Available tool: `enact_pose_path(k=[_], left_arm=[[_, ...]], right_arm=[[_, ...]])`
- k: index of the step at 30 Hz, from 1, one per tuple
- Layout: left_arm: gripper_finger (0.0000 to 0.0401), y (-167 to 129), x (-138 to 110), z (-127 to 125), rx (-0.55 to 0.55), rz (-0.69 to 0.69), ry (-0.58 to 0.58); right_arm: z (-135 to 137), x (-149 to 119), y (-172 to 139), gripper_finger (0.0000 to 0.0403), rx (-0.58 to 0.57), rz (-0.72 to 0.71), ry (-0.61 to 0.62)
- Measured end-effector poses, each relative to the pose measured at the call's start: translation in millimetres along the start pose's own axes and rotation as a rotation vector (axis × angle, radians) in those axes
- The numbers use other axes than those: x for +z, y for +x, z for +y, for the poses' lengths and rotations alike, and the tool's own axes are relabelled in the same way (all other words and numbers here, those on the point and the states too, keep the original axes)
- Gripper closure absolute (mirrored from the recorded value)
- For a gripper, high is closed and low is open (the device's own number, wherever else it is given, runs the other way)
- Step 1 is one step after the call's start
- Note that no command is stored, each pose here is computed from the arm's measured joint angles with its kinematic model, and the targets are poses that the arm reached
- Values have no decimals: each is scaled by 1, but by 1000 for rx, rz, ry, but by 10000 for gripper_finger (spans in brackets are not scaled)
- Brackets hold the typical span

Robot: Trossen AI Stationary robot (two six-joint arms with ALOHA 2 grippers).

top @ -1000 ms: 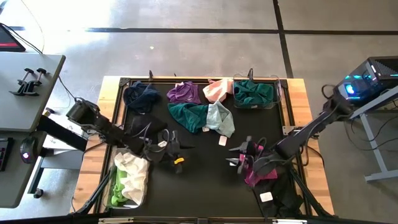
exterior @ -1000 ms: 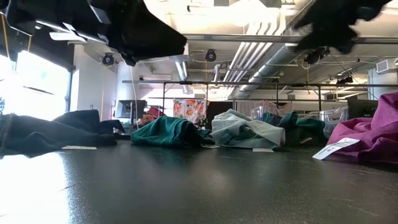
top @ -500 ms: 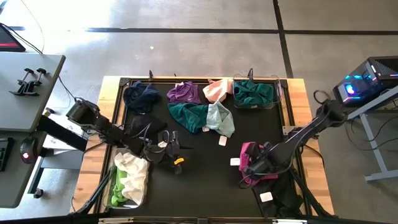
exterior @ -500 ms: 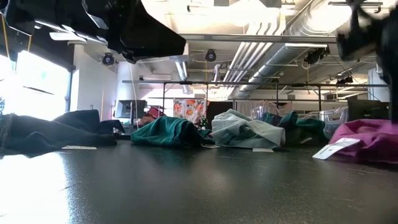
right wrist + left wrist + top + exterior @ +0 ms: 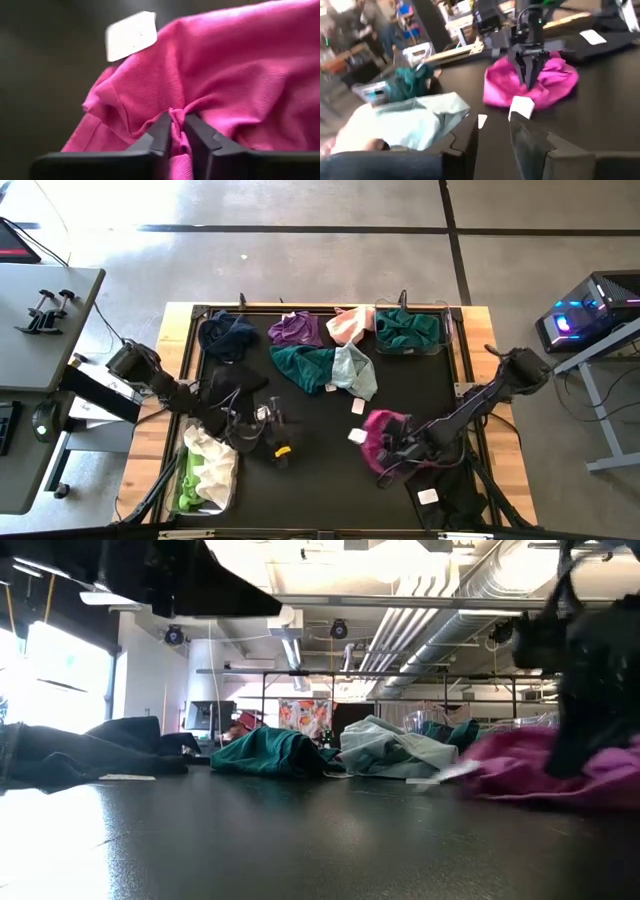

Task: Sort towels by color in basket
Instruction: Put the pink towel into the bottom transparent bin

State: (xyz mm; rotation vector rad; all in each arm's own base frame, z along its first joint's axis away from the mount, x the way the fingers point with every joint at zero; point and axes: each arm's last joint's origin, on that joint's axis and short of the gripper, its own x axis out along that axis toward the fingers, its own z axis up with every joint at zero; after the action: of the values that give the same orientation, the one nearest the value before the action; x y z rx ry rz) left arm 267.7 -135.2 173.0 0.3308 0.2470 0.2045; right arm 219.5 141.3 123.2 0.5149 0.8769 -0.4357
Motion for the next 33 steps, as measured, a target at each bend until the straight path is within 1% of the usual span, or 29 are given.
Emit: enact_pose_path(k=[2,4,8,11,14,17,20,23,25,28,31,33], left_arm=[[320,0,4,-6,-6,-10,60],[330,1,9,-11,-24,-23,104],[338,11,18,-23,-150,-69,170],[336,19,26,-29,-225,-116,220],[320,25,35,-35,-257,-157,272],[286,31,44,-39,-250,-185,319],[244,38,47,-42,-238,-194,376],[203,49,41,-42,-201,-157,425],[181,57,36,-41,-172,-130,428],[162,69,22,-37,-119,-64,400],[158,79,8,-34,-64,7,328],[159,84,2,-33,-44,26,263]], right_arm=[[7,7,2,393,88,-94,-32],[13,17,4,389,165,-197,-32],[19,33,5,383,258,-375,-65],[21,42,5,392,280,-496,-95],[22,44,9,397,284,-564,-121],[26,45,14,394,324,-612,-124],[30,43,20,391,392,-618,-134],[34,41,24,391,445,-643,-134],[35,39,26,391,456,-653,-146],[37,41,26,390,476,-664,-145],[39,43,22,390,504,-693,-149],[41,45,19,390,535,-722,-160]])
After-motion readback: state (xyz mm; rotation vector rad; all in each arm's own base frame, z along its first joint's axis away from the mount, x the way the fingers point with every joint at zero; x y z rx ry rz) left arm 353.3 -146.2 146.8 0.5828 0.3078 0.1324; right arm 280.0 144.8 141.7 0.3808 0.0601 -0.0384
